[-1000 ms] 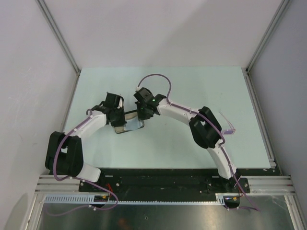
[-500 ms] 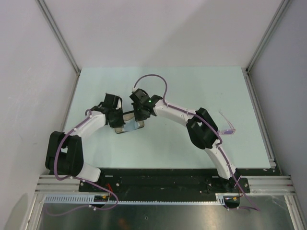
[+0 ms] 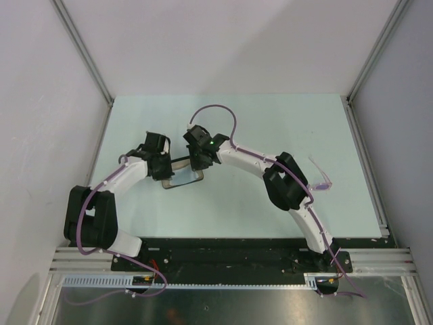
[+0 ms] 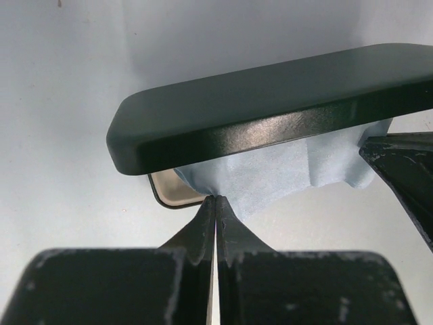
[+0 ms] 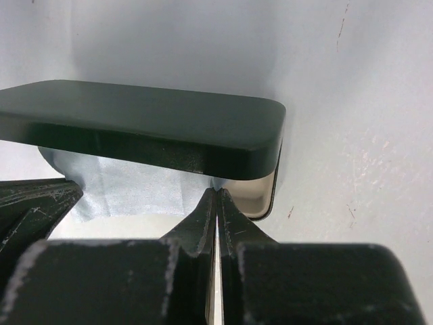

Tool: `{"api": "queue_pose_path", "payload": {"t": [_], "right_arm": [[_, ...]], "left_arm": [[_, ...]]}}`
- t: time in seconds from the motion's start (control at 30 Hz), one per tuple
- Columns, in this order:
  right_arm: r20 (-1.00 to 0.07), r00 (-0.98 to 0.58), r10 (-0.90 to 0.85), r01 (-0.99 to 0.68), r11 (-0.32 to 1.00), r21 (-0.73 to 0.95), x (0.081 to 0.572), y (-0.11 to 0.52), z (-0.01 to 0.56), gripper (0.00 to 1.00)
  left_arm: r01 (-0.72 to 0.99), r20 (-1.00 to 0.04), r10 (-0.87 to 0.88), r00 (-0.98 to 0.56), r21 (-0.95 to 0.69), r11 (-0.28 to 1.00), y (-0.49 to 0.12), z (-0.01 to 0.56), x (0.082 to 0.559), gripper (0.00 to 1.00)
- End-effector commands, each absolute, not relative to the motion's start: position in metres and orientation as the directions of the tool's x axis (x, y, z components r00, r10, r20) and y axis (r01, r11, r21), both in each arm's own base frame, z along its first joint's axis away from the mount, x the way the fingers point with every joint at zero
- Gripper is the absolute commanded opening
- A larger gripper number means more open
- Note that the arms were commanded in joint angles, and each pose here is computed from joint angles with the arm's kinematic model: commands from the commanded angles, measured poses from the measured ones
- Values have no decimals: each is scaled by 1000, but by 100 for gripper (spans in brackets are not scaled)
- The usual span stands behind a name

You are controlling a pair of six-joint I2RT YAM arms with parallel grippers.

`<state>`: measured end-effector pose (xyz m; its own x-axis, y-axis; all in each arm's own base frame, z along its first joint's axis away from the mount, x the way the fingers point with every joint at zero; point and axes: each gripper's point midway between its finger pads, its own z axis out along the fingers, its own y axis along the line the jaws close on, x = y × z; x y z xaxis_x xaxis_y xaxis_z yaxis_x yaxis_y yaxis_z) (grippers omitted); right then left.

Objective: Organize the sunglasses
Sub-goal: Place the folded cleaning cloth in the sunglasses case.

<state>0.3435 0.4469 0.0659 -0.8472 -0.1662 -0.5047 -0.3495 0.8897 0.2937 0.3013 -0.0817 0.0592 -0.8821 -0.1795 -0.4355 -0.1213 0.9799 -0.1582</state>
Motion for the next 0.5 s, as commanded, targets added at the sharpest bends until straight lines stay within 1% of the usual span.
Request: {"api": "queue_pose_path", "payload": {"t": [0.0, 0.47], "right_arm": [[-543, -826, -152, -355, 888, 291, 354, 448, 79, 0], [-555, -818, -153, -355, 893, 277, 358, 450, 67, 0]], "left_arm": [[-120, -461, -172, -871, -141, 983, -77, 66, 311, 0], [-148, -430, -187, -883, -123, 981, -75, 54, 314, 0]]}}
